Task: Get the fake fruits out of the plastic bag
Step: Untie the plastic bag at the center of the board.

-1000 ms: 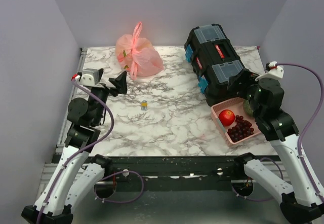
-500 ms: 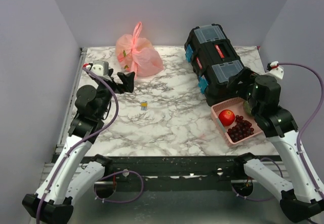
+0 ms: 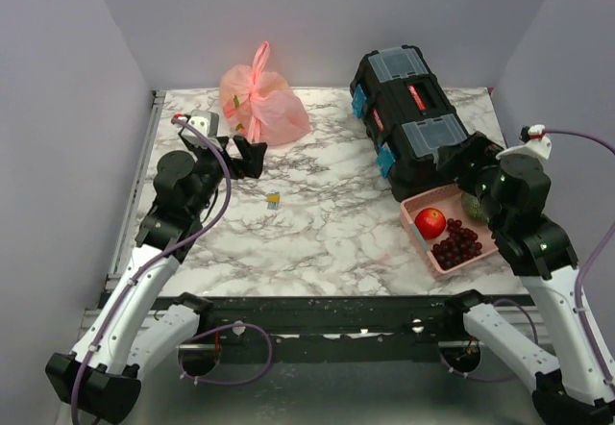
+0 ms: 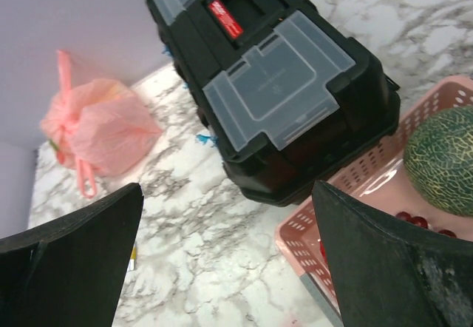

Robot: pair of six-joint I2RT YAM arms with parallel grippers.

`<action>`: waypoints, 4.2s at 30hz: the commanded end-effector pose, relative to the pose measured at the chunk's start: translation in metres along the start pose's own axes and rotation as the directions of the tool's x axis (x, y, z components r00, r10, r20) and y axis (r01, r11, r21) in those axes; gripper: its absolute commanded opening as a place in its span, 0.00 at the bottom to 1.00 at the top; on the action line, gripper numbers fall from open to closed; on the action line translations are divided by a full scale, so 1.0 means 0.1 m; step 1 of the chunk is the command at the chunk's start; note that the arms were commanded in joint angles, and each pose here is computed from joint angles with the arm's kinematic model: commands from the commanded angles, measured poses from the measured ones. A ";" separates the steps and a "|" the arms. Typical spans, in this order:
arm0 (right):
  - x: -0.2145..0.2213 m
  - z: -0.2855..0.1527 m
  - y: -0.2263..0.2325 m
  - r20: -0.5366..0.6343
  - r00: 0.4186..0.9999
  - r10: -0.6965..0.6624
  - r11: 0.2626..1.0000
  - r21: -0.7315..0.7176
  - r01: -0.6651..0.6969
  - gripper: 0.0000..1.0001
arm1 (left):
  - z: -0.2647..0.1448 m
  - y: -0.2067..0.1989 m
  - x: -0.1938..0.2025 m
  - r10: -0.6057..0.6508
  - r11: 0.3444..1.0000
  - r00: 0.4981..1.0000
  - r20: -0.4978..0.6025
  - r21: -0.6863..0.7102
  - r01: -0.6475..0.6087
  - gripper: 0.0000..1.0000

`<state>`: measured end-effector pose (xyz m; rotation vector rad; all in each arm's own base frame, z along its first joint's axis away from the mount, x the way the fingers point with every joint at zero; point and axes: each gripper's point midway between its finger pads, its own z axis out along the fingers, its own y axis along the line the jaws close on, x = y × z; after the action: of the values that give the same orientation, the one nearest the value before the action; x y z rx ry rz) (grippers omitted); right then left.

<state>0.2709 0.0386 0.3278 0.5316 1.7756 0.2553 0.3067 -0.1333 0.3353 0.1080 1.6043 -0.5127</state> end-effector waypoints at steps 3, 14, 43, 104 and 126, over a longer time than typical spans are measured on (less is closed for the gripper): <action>-0.01 0.05 0.52 -0.054 0.998 -0.030 0.974 -0.227 0.017 1.00 | 0.03 -0.16 -0.03 -0.039 0.997 0.999 -0.034 0.065 0.041 0.99; 0.49 0.54 1.67 -0.220 0.967 -0.133 0.939 -0.339 0.052 1.00 | 0.15 -0.09 0.13 -0.045 0.998 0.991 -0.123 0.028 0.049 0.99; 2.97 2.70 3.20 -0.178 0.970 -0.163 0.897 -0.437 0.070 1.00 | 0.36 0.27 0.25 -0.369 0.920 0.890 -0.267 0.029 0.390 0.99; 3.40 -0.17 0.85 -0.600 0.674 -0.431 0.753 -0.650 -0.097 0.01 | 0.37 -0.49 1.68 0.319 0.947 0.588 -0.743 0.271 -0.172 0.69; 3.39 -0.36 0.93 -0.572 0.652 -0.498 0.673 -0.729 -0.126 0.01 | 0.47 -0.54 2.20 0.268 0.963 0.485 -0.832 0.219 -0.157 0.44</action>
<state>0.2011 0.2836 0.0852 -0.3898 2.2848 1.0805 0.3039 -0.2515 0.1475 0.7960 2.4408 -0.3916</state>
